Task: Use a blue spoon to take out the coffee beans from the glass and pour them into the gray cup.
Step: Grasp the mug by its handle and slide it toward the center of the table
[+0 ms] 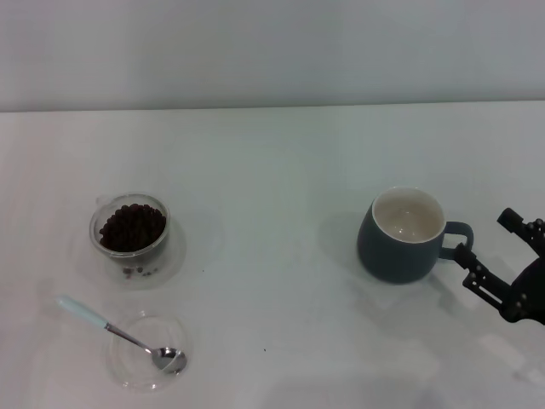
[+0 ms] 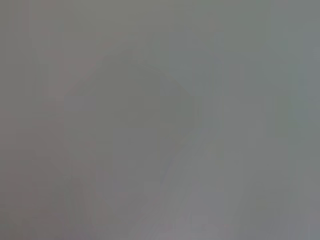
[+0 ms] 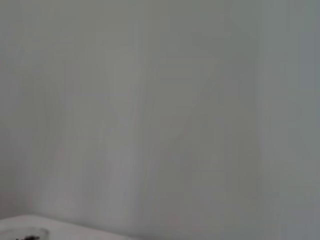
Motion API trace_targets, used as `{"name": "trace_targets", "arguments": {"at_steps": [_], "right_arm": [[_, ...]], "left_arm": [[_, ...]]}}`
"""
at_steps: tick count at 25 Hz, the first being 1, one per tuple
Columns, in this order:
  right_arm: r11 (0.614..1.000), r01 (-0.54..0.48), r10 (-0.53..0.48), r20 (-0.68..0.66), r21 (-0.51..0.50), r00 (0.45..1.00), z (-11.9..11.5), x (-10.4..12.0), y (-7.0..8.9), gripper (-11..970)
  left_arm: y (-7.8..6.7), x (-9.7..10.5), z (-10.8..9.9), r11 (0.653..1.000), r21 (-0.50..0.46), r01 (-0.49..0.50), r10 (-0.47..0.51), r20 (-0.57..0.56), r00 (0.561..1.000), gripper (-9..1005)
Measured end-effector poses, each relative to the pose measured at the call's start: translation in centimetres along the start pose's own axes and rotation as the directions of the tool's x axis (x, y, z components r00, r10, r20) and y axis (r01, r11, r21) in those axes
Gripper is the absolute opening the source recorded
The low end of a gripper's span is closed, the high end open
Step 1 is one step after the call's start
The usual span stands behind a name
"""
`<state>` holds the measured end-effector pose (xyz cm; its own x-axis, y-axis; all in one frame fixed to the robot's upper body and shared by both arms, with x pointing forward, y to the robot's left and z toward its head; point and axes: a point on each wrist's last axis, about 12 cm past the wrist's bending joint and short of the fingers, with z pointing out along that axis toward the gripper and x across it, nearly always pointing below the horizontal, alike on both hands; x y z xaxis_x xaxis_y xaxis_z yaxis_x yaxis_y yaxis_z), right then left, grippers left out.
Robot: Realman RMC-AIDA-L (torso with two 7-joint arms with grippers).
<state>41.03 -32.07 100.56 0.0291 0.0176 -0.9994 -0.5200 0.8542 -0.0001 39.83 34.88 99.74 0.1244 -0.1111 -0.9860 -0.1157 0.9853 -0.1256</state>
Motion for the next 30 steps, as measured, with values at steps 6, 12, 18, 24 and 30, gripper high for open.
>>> {"name": "trace_targets", "arguments": {"at_steps": [6,12,18,24,30], "right_arm": [[1.000,-0.004,0.004,-0.046,0.014,0.999,0.2,0.6,-0.1,845],[0.999,0.014,-0.009,-0.118,0.039,0.993,1.4,1.3,-0.6,844],[0.997,0.058,-0.047,-0.163,0.060,0.985,2.5,1.8,-0.9,843],[0.993,0.090,-0.074,-0.187,0.078,0.980,2.9,1.9,-1.2,842],[0.989,0.120,-0.097,-0.230,0.087,0.968,3.6,2.3,-1.4,828]], "left_arm": [[-0.1,0.0,0.1,1.000,0.015,0.003,-0.003,-0.004,1.000,829],[-0.7,0.1,0.5,0.999,0.044,0.030,-0.030,-0.006,1.000,828],[-0.8,0.0,0.8,0.997,0.057,0.044,-0.044,-0.001,0.999,828],[-0.7,-0.1,0.9,0.997,0.059,0.043,-0.043,0.000,0.999,828],[-0.7,-0.1,0.9,0.997,0.063,0.041,-0.041,-0.002,0.999,829]]}}
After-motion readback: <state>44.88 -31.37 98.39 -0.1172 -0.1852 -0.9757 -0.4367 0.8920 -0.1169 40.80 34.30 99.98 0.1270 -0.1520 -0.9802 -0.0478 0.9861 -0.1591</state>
